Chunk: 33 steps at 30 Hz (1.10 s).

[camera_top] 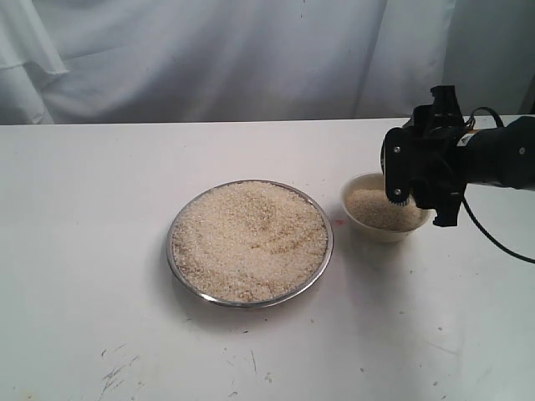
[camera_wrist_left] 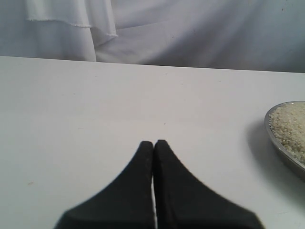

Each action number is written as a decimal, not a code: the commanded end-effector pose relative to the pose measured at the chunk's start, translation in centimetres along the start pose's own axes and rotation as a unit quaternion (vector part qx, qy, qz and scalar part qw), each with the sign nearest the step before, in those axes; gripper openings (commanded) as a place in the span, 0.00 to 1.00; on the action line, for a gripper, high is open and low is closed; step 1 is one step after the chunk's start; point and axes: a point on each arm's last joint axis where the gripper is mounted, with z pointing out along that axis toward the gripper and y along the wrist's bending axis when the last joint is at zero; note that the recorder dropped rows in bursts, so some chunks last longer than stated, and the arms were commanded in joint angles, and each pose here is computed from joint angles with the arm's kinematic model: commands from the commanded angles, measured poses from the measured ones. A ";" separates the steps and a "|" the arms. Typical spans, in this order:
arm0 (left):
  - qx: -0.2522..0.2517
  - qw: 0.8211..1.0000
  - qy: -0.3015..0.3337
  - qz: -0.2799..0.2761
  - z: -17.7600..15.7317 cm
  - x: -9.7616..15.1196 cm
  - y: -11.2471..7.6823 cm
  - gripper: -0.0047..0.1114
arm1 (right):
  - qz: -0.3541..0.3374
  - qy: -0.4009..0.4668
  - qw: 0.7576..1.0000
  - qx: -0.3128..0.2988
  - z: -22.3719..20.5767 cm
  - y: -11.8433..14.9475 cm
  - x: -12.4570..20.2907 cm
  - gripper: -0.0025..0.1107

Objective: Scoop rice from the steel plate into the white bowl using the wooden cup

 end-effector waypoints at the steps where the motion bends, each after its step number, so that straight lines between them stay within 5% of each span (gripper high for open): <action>1: 0.001 1.000 -0.007 0.001 0.0 0.0 0.0 0.04 | 0.013 0.004 1.000 0.014 -0.1 -0.6 0.2 0.02; 33: 0.001 1.000 -0.007 0.001 0.0 0.0 0.0 0.04 | 0.091 -0.004 0.996 -0.001 -0.1 -0.3 0.1 0.02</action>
